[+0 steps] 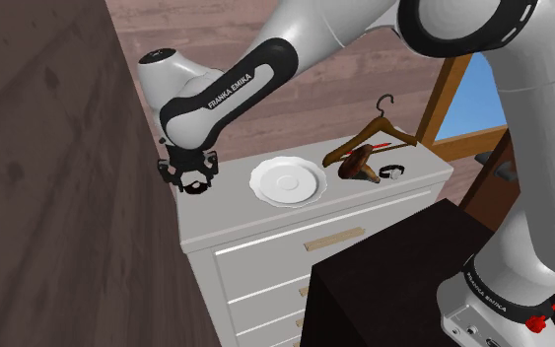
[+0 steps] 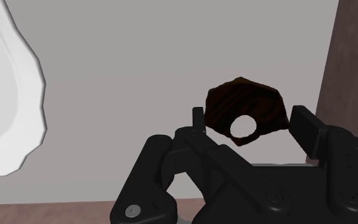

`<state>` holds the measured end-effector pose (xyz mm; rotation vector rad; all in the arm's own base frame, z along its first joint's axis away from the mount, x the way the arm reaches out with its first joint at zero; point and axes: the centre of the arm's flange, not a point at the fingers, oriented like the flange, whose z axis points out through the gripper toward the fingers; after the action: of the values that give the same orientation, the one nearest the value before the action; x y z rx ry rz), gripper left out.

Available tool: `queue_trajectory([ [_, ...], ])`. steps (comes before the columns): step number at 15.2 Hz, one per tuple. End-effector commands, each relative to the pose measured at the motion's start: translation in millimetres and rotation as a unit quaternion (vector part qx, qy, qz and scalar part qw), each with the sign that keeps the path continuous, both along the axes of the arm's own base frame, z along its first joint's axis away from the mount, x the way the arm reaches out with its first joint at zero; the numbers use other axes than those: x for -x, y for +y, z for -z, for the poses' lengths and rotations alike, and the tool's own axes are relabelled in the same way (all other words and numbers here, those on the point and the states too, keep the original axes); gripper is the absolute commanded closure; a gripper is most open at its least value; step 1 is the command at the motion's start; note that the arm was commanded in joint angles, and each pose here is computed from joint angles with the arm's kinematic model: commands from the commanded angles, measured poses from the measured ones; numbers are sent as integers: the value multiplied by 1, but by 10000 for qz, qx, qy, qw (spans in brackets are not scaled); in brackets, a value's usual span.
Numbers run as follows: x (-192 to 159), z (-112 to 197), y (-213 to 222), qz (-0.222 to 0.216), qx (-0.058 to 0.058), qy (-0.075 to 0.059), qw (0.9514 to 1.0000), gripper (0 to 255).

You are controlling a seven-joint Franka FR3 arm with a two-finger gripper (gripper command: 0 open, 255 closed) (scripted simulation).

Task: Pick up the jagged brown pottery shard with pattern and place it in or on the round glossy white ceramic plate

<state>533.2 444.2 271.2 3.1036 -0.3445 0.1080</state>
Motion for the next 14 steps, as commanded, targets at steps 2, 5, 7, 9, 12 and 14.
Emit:
queue_trajectory([
  [2, 1, -5, 0, -9, 3, 17, 10000, 255],
  [5, 1, -21, 0, -9, 3, 17, 10000, 255],
  [7, 1, -32, 0, -9, 3, 17, 10000, 255],
  [9, 1, -42, 0, -9, 3, 17, 10000, 255],
  [12, 1, -58, 0, -9, 3, 17, 10000, 255],
  [14, 1, -69, 0, -9, 3, 17, 10000, 255],
])
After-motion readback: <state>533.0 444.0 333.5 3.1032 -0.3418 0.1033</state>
